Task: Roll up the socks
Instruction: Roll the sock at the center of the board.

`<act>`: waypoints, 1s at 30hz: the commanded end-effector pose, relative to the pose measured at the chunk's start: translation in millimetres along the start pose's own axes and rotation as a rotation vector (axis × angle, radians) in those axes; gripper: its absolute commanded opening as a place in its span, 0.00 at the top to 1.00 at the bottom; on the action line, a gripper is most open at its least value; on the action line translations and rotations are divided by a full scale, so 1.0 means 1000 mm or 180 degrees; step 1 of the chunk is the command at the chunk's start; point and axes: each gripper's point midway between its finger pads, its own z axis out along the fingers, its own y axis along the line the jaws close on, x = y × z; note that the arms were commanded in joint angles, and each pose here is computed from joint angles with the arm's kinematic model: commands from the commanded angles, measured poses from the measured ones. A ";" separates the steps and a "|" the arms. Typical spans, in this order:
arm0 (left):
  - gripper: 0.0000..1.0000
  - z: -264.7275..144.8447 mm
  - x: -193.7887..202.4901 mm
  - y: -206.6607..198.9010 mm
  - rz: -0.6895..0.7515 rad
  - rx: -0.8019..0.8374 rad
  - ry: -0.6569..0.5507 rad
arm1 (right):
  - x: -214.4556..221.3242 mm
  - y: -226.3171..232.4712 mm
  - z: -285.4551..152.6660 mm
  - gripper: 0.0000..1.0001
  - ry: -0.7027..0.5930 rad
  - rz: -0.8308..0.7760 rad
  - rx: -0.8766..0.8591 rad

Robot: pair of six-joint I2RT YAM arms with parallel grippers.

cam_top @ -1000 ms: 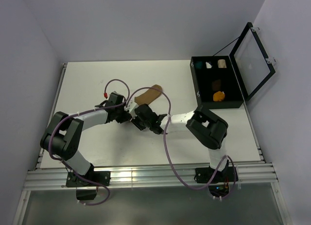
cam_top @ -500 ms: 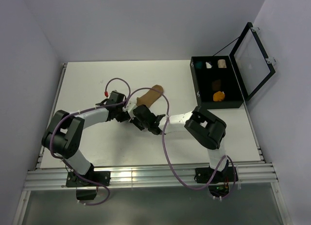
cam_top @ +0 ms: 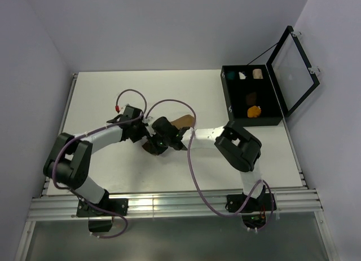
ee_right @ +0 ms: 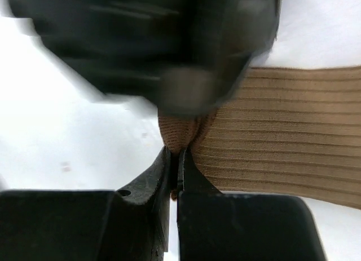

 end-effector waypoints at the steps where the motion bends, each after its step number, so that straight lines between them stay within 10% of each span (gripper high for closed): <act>1: 0.51 -0.026 -0.020 0.010 -0.0197 -0.0021 -0.0307 | 0.014 0.015 -0.004 1.00 0.0358 0.0818 -0.0613; 11: 0.31 -0.057 0.003 0.023 -0.0639 0.0354 -0.0232 | -0.006 0.002 -0.015 1.00 0.0313 0.1779 -0.1465; 30: 0.43 -0.021 0.036 0.011 -0.0700 0.0395 0.0205 | 0.006 -0.012 0.005 1.00 0.0448 0.2065 -0.1456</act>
